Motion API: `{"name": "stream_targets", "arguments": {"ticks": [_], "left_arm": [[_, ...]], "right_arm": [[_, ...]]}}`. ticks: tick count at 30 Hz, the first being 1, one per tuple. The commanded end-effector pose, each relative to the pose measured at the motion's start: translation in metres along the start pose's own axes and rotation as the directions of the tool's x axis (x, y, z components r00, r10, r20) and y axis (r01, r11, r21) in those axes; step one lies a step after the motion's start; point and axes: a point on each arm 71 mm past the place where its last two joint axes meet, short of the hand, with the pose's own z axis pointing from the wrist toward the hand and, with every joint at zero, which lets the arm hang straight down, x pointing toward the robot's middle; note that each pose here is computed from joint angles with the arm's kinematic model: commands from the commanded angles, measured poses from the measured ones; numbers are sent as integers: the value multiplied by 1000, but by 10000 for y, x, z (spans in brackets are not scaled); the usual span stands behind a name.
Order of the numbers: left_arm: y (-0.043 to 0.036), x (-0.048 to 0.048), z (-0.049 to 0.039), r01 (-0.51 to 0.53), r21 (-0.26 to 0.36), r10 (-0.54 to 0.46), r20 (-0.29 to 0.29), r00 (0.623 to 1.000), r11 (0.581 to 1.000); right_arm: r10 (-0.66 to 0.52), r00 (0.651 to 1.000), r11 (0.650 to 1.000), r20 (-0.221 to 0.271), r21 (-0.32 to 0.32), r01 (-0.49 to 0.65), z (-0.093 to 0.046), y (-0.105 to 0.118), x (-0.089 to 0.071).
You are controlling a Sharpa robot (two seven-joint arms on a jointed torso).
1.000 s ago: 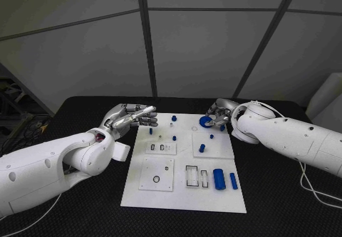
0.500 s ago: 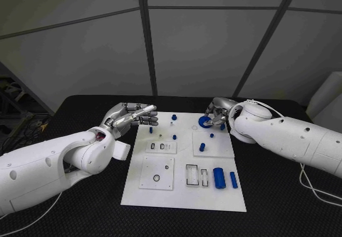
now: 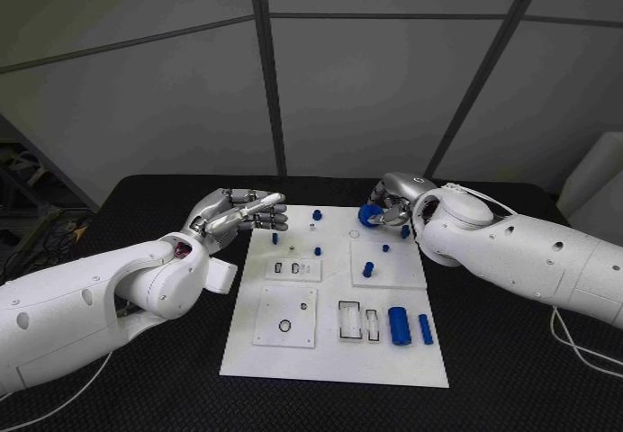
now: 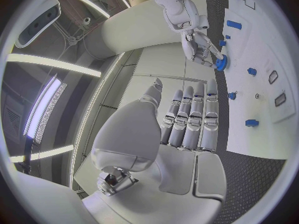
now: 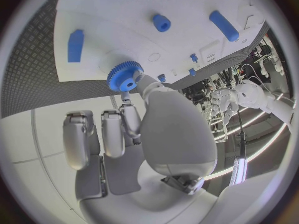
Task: Assemble the parts on the task board
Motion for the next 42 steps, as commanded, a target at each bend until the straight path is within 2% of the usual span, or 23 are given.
{"name": "stream_targets", "arguments": {"ticks": [1,9,16,21,29,42], "left_arm": [[-10,14,1,4,2,-4,-13,1000,1000],[-11,14,-1,4,2,-4,-11,1000,1000],[-13,19,-1,4,3,-4,-11,1000,1000],[-11,22,3,3,1,-3,-9,1000,1000],[-8,30,9,3,0,-3,-9,1000,1000],[-8,44,14,5,0,-5,-12,1000,1000]], "right_arm": [[-46,993,996,107,-76,54,-38,160,-91],[-77,986,977,148,-188,105,-88,593,-86],[-96,982,963,161,-235,133,-64,861,-22],[-116,981,951,158,-266,155,-47,1028,81],[-138,981,942,139,-287,174,-3,1156,192],[-168,980,940,109,-281,193,97,1222,299]]}}
